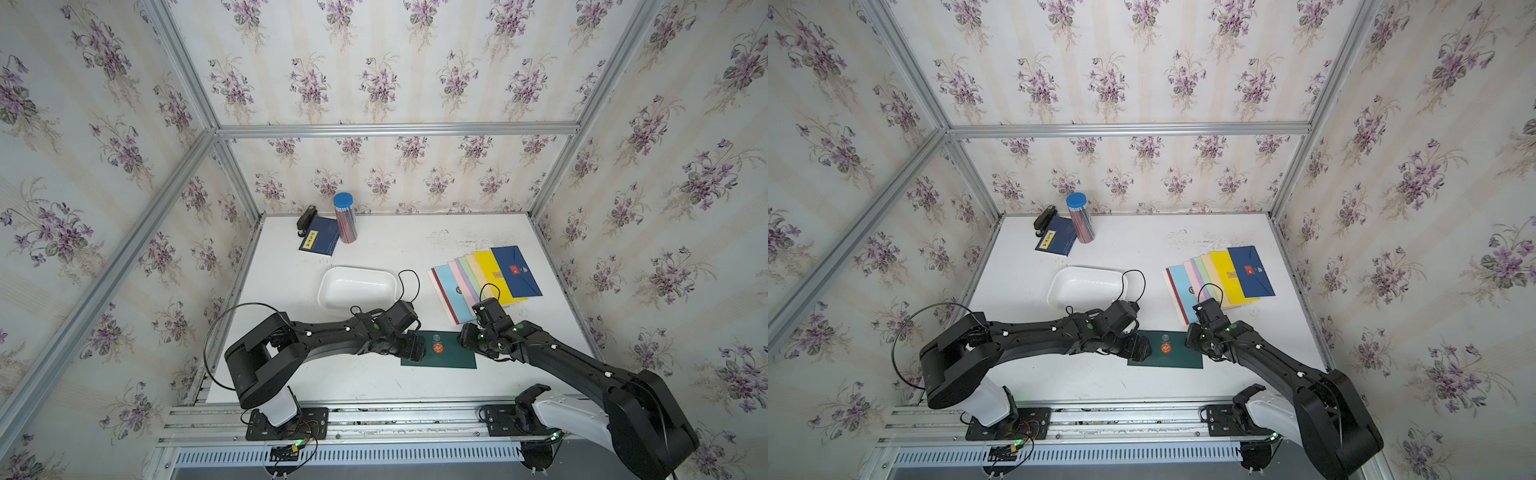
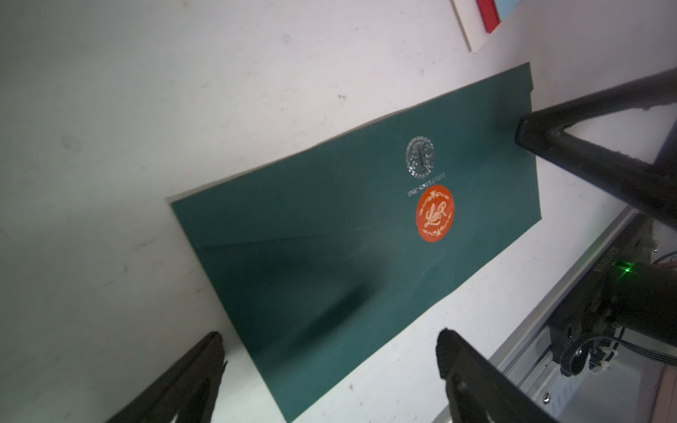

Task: Put the sealed envelopes into the storage box
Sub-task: Pick up the envelope from the center of the board.

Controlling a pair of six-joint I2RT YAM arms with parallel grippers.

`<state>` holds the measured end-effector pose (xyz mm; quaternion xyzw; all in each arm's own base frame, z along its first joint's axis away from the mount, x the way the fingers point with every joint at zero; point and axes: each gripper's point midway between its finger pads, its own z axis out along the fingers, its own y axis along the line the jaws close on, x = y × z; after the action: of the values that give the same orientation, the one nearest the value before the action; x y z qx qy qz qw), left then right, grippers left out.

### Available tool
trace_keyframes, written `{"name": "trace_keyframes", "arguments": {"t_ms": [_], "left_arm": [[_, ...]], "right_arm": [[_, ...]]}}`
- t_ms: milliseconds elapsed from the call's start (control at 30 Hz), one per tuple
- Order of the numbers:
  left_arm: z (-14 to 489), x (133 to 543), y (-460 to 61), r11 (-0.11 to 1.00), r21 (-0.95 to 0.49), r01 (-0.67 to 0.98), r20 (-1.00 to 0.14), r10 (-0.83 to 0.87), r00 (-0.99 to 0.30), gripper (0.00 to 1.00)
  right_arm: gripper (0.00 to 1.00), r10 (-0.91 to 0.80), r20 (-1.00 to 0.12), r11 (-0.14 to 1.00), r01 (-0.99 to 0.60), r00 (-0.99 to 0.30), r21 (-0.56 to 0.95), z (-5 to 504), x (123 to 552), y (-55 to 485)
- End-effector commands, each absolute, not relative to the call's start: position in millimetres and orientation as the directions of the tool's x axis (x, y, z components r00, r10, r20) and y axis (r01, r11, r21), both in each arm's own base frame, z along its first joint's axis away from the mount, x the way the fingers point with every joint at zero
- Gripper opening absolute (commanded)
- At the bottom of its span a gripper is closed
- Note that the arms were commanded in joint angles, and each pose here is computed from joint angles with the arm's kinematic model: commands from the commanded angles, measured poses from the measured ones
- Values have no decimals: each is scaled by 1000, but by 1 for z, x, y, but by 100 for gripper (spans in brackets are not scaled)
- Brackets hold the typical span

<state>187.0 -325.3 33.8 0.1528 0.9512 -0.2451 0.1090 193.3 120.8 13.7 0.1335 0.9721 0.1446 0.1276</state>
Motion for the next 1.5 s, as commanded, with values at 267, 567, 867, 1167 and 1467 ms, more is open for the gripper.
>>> {"name": "trace_keyframes", "arguments": {"t_ms": [267,567,867,1167,1467], "left_arm": [[45,176,-329,768,-535,351,-271,237,-933,93],[63,181,-325,747,-575,334,-309,180,-934,93],[97,178,-338,613,-689,386,-375,154,-914,93],[134,175,-334,499,-743,446,-462,99,-881,93],[149,175,-341,435,-777,455,-470,79,-879,91]], "right_arm": [[60,284,-108,915,235,-953,329,2,173,126],[60,281,-110,915,231,-954,330,-1,173,126],[60,278,-101,909,227,-955,350,-3,171,128],[60,284,-94,901,232,-954,367,-5,169,127],[60,284,-93,893,228,-954,388,-4,169,130]]}}
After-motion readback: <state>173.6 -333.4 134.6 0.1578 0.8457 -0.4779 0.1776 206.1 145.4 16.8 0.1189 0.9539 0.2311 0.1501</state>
